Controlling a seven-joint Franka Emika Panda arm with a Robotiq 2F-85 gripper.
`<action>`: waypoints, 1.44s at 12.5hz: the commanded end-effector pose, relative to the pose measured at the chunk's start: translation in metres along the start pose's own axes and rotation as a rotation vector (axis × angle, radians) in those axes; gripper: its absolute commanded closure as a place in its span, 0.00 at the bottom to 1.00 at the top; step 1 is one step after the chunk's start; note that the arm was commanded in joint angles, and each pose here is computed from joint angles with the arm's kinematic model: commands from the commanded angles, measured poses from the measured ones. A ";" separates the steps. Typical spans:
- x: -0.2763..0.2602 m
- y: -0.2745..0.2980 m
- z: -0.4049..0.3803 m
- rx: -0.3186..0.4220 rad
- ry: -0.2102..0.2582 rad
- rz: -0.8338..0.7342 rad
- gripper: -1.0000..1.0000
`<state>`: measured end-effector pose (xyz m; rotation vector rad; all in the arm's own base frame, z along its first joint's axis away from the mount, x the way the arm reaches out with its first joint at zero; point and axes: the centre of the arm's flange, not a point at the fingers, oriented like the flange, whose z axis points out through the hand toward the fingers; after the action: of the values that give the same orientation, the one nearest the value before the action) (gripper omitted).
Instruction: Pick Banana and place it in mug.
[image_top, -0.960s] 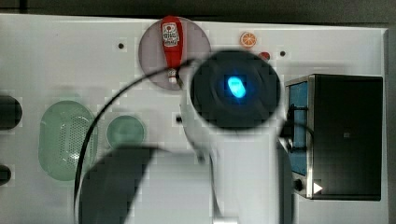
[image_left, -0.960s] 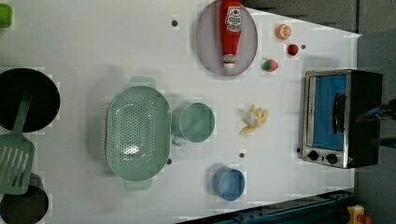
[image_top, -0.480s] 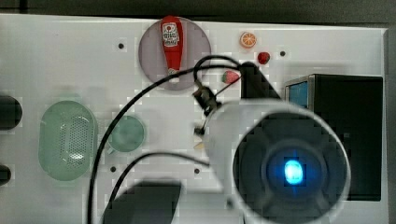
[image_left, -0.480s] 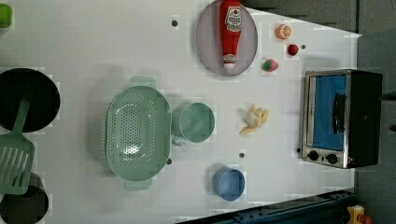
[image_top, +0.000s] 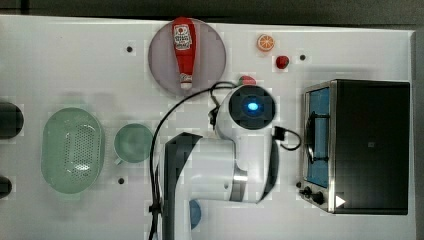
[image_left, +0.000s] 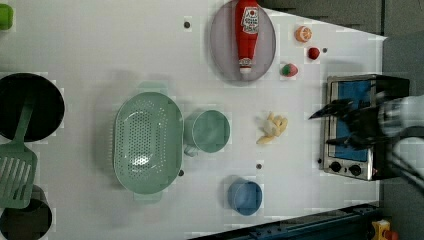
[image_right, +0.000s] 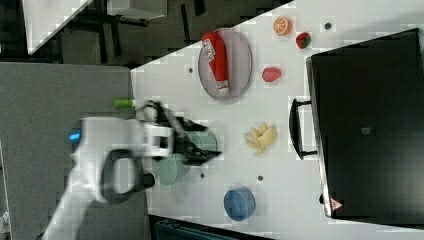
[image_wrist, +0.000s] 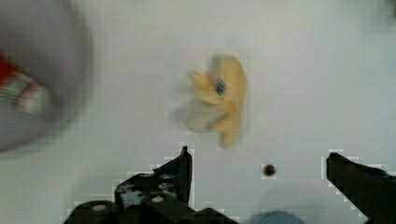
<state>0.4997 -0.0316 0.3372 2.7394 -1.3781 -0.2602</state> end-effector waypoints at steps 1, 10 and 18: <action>-0.003 0.002 0.008 0.080 0.067 -0.031 0.00; -0.001 -0.005 0.161 0.081 0.089 -0.039 0.00; -0.004 -0.015 0.188 0.119 0.120 -0.055 0.51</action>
<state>0.4689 -0.0036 0.1356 2.8213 -1.3312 -0.0775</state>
